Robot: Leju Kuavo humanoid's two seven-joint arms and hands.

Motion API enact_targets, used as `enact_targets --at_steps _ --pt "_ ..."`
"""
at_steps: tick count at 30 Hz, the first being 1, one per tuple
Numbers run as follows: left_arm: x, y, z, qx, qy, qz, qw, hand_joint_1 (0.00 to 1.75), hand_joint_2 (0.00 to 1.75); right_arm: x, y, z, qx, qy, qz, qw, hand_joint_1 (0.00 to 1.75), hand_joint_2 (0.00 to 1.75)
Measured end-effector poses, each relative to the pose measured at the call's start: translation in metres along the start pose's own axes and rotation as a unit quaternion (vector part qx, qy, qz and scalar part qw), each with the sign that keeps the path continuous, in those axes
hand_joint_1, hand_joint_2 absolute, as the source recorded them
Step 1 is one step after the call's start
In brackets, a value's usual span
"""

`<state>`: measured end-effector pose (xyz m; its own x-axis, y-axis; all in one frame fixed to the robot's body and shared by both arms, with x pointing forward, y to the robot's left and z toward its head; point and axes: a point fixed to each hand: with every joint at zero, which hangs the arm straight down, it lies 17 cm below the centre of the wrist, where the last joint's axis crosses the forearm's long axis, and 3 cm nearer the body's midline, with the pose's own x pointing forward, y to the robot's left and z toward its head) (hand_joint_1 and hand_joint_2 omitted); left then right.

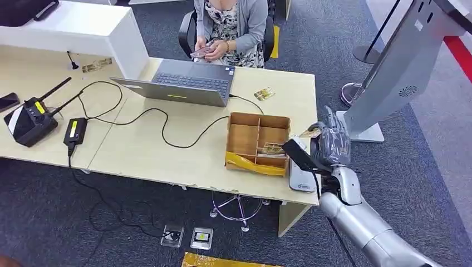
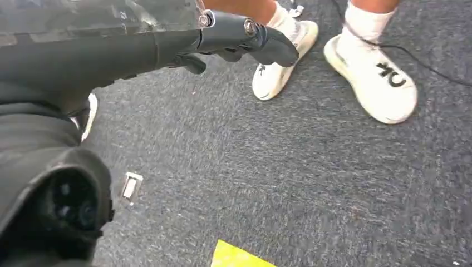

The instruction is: Pass the card to the sensor for recognition and then transmit it.

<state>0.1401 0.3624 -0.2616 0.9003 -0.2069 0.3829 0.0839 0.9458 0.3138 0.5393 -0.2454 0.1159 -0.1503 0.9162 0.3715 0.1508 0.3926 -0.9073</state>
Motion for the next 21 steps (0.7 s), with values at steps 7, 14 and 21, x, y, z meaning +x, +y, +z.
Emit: enact_targets --at_steps 7,14,21 --pt "-0.003 0.006 -0.001 0.017 0.011 0.019 1.0 0.0 0.0 -0.045 0.009 0.023 0.021 0.028 0.021 0.999 1.75 1.75" --pt "0.002 0.008 -0.001 0.025 0.0 0.032 0.999 0.0 0.0 -0.063 0.029 0.043 0.059 0.044 0.011 0.997 1.75 1.75" --pt "-0.002 0.004 0.0 0.025 0.013 0.028 0.999 0.0 0.0 -0.058 0.039 0.051 0.072 0.029 -0.006 0.997 1.75 1.75"
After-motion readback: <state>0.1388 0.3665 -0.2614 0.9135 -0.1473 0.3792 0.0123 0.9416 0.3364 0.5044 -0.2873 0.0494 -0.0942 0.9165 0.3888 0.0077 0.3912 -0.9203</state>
